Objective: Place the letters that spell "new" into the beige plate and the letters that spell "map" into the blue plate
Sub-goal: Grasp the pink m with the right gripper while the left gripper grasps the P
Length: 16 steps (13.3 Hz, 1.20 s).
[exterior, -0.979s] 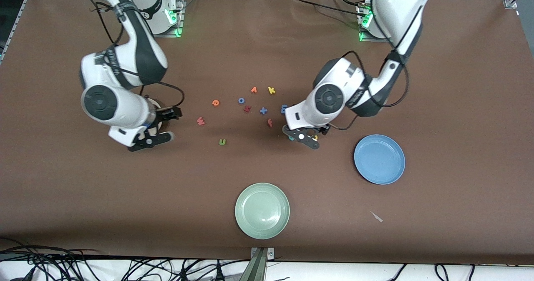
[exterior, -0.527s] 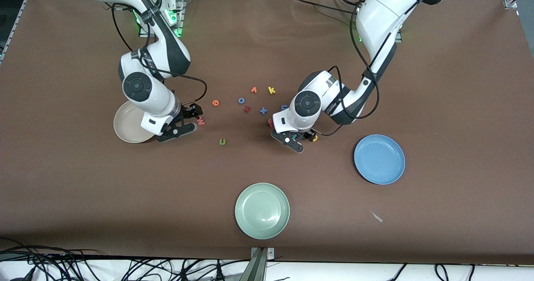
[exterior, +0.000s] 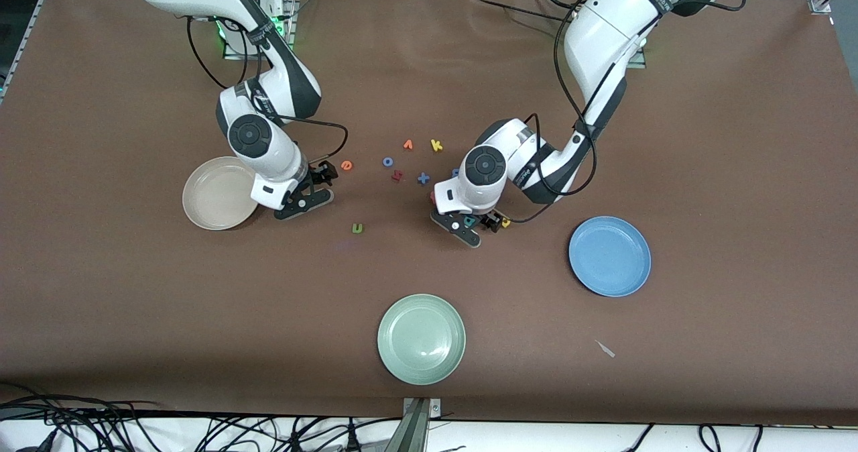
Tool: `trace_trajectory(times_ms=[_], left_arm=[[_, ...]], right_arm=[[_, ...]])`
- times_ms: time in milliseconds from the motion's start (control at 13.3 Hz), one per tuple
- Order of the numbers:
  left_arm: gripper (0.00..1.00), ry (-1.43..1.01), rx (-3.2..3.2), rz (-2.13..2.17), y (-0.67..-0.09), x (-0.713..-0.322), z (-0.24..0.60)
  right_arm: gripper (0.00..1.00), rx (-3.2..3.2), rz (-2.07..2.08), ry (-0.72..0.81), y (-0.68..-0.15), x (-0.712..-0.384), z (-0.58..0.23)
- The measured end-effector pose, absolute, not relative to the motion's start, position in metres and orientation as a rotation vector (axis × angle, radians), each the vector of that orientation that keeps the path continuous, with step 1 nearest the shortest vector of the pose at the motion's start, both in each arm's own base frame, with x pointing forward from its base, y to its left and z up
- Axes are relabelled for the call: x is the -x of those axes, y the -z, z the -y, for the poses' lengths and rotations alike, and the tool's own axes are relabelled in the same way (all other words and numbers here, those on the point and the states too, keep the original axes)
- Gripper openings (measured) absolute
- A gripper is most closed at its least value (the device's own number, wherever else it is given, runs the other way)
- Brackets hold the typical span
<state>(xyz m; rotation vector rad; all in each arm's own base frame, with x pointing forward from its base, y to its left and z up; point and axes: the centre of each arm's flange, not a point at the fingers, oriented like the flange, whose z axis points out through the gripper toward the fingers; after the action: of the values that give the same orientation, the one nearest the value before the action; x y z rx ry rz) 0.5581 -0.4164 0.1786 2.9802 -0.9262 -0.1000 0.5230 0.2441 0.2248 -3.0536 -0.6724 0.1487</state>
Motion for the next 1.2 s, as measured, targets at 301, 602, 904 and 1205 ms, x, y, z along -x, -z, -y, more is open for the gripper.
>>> trace_trajectory(times_ms=[301,602,904,1205], left_arm=[[0.81,0.07,-2.968,0.924,-0.17,-0.552,0.428],[0.35,0.048,-2.976,0.91,-0.173,-0.558,0.427],[0.29,0.057,-3.001,0.885,-0.182,-0.568,0.416],[0.29,0.135,-3.069,0.888,-0.26,-0.601,0.361]], right_arm=[[1.0,3.051,0.676,-0.183,-0.198,-0.52,-0.243],[0.89,3.048,0.668,-0.192,-0.182,-0.52,-0.241],[0.73,3.046,0.669,-0.198,-0.177,-0.519,-0.242],[0.62,3.045,0.671,-0.191,-0.173,-0.52,-0.242]])
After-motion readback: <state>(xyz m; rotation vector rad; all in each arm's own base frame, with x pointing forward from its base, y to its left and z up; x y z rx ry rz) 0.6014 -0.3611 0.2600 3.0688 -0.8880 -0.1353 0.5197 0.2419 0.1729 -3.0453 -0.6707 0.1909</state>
